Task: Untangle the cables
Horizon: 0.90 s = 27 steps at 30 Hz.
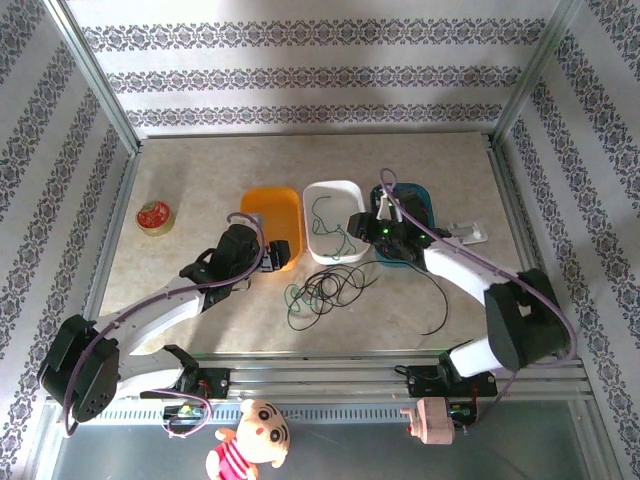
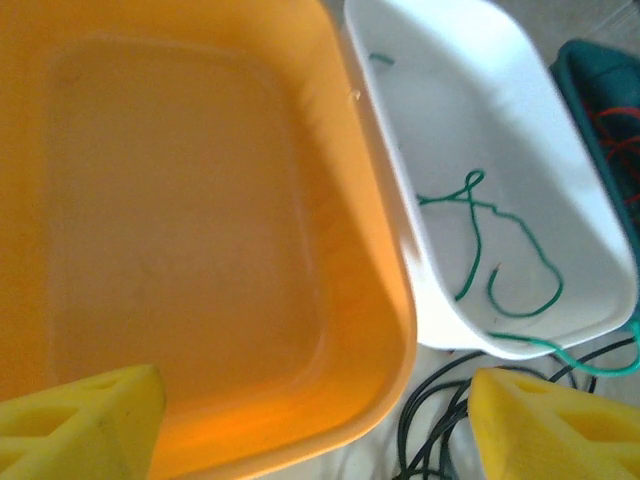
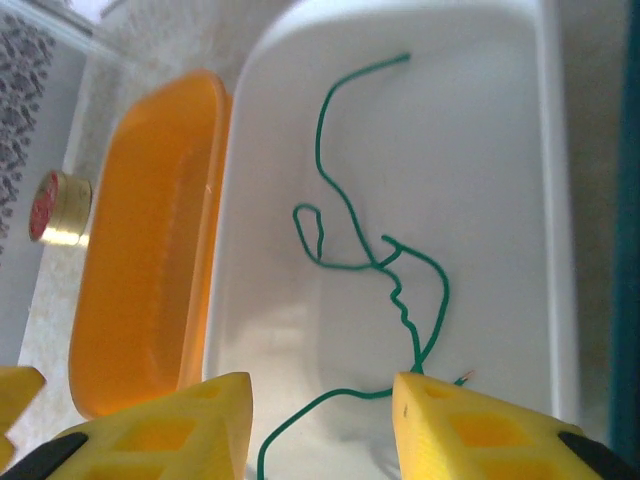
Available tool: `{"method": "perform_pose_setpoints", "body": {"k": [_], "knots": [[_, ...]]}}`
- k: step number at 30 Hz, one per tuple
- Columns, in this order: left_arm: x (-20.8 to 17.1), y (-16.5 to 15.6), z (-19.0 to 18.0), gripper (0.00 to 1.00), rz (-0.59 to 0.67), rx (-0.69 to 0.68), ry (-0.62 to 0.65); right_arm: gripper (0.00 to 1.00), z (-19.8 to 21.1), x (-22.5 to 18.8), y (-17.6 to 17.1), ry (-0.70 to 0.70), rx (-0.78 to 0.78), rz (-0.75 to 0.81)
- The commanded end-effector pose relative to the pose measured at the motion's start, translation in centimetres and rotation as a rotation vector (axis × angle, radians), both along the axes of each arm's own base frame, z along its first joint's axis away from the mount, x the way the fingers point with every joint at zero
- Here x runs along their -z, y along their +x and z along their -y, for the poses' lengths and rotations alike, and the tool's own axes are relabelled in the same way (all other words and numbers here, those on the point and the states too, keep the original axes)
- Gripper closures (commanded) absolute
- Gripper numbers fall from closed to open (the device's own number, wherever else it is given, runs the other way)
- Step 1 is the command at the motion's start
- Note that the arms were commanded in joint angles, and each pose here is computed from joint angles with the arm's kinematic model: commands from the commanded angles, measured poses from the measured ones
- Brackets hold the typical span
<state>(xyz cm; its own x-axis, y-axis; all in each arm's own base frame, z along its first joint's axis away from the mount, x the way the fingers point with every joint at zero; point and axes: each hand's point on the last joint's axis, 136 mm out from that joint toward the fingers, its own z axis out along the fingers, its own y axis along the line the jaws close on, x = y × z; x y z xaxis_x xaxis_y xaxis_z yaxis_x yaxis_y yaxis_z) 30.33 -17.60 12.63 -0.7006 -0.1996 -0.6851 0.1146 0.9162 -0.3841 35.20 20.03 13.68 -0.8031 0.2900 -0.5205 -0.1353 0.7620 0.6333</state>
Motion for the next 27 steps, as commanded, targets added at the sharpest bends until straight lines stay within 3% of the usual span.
{"method": "perform_pose_setpoints", "body": {"k": [1, 10, 16, 27], "knots": [[2.3, -2.3, -0.6, 0.21, -0.088, 0.041, 0.075, 0.59, 1.7, -0.9, -0.6, -0.060, 0.052, 0.059], [6.7, -5.9, 2.0, 0.21, -0.274, 0.197, 0.101, 0.59, 2.8, -0.4, -1.5, -0.092, 0.072, 0.042], [9.4, -7.6, 2.6, 0.23, -0.367, 0.227, 0.158, 0.59, 3.0, -0.7, -0.9, -0.105, 0.079, 0.036], [8.2, -6.7, 2.0, 0.25, -0.320, 0.207, 0.226, 0.59, 2.8, -0.8, -1.0, -0.099, 0.064, 0.035]]}}
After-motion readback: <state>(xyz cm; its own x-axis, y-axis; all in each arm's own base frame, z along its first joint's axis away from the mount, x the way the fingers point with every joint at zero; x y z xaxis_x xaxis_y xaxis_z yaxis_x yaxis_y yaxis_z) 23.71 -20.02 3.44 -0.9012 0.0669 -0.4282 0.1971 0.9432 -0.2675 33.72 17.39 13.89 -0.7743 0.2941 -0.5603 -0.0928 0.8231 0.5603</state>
